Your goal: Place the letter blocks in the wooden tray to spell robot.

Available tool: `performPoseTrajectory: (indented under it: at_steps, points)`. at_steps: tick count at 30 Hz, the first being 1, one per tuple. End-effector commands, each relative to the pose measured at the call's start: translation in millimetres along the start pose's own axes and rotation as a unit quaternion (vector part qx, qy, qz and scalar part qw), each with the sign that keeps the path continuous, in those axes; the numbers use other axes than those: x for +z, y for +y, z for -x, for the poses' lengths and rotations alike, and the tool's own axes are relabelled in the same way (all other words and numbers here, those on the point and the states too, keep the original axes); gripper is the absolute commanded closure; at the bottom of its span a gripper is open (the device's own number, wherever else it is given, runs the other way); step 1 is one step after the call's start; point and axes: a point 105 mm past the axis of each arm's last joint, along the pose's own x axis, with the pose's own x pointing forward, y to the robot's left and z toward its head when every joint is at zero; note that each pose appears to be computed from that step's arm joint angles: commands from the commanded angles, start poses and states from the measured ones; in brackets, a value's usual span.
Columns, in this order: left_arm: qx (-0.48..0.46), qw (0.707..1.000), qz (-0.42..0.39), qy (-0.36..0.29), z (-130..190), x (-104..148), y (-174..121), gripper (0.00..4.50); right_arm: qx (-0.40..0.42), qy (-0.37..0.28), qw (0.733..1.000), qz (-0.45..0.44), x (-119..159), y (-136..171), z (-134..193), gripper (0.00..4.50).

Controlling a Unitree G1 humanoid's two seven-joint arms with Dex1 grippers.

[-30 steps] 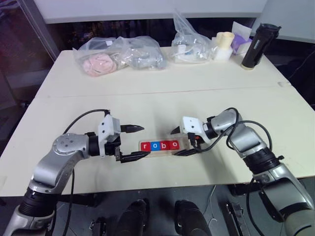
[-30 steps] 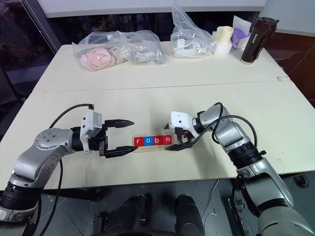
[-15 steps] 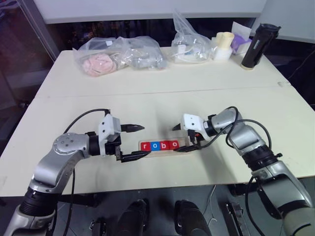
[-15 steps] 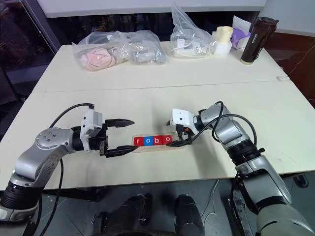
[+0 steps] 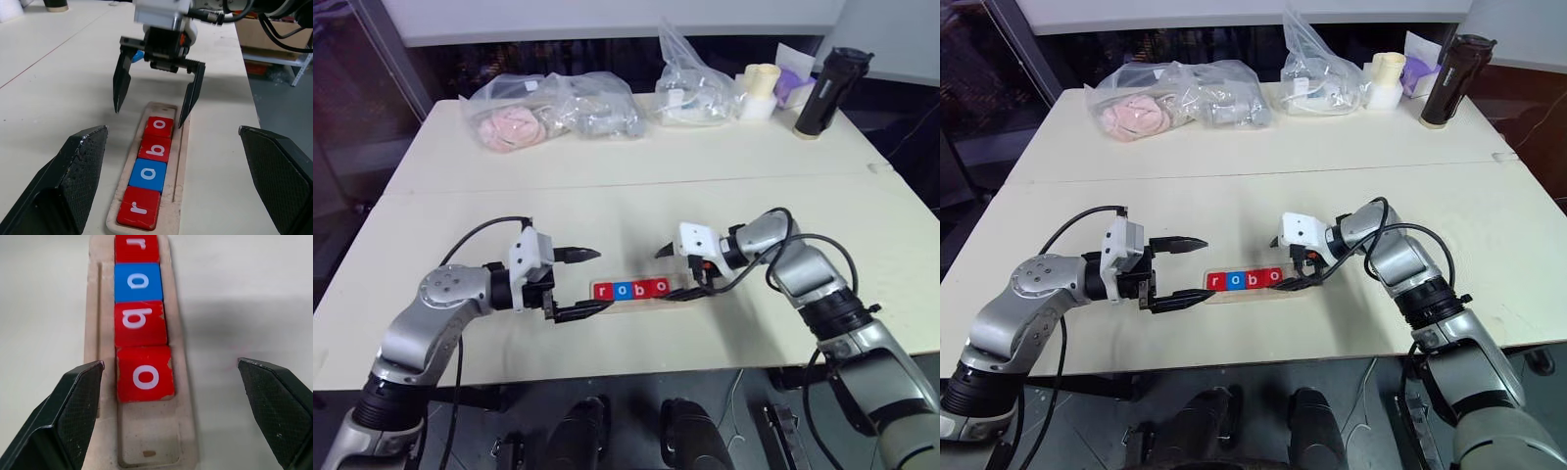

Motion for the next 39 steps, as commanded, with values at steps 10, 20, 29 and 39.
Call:
performPoseTrajectory:
  at_steps: [10,20,29,39]
  points:
    - [-0.002,1.000,-0.021,-0.015,-5.0,8.3,3.0,0.00,-0.439,-0.019,0.873,-0.210,-8.8,-75.8,102.5,0.02]
    - [-0.012,0.999,-0.025,-0.016,-9.3,8.0,5.0,0.00,-0.578,0.041,0.719,-0.383,-58.8,-57.8,111.7,0.02]
    - [-0.013,0.999,-0.026,-0.017,-9.9,7.8,5.0,0.00,-0.589,0.060,0.679,-0.434,-67.9,-44.1,92.2,0.02]
    - [-0.008,0.999,-0.025,-0.019,-10.1,8.2,3.4,0.00,-0.569,0.036,0.622,-0.537,-86.1,-43.1,76.0,0.02]
